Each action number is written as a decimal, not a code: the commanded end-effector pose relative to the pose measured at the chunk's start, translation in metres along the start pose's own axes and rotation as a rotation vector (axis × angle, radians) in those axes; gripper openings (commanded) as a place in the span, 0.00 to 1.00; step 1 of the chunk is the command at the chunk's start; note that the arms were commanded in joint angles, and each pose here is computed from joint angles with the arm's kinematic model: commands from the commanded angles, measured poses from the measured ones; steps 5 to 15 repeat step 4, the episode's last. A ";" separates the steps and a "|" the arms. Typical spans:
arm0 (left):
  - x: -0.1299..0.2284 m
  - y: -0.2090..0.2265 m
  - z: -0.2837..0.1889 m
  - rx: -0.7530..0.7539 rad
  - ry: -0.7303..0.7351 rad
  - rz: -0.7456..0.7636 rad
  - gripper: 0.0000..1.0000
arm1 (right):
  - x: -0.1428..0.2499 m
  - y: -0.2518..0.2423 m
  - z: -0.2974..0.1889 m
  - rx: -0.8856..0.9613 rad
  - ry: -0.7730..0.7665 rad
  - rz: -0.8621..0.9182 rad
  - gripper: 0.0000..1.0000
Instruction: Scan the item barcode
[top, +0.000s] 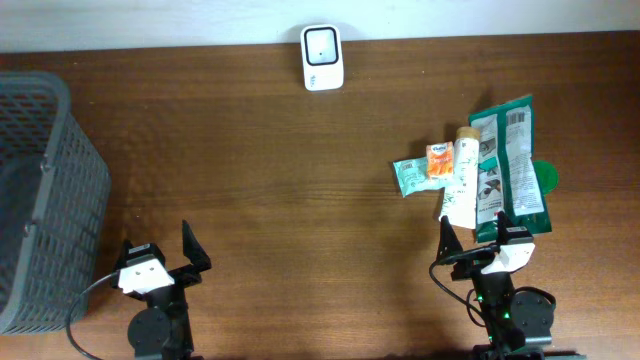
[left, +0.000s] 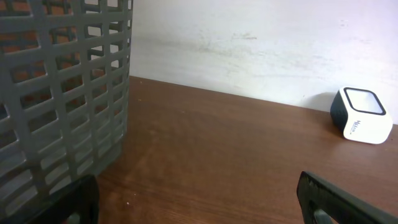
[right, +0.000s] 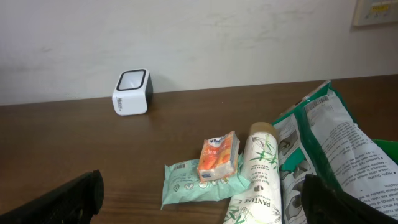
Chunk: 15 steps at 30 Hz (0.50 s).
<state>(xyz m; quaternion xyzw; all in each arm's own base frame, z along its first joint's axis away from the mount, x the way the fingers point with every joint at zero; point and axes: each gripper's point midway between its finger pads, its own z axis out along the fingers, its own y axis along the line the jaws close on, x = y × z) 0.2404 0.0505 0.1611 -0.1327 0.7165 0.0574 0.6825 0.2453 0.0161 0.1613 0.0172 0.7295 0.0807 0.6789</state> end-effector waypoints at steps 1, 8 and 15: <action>0.000 0.003 0.000 -0.015 -0.003 0.016 0.99 | 0.003 -0.001 0.000 0.000 0.003 0.004 0.98; 0.000 0.003 0.000 -0.015 -0.003 0.016 0.99 | 0.003 -0.001 0.000 0.001 0.003 0.004 0.98; 0.000 0.003 0.000 -0.015 -0.003 0.016 0.99 | 0.003 -0.001 0.000 0.001 0.003 0.004 0.98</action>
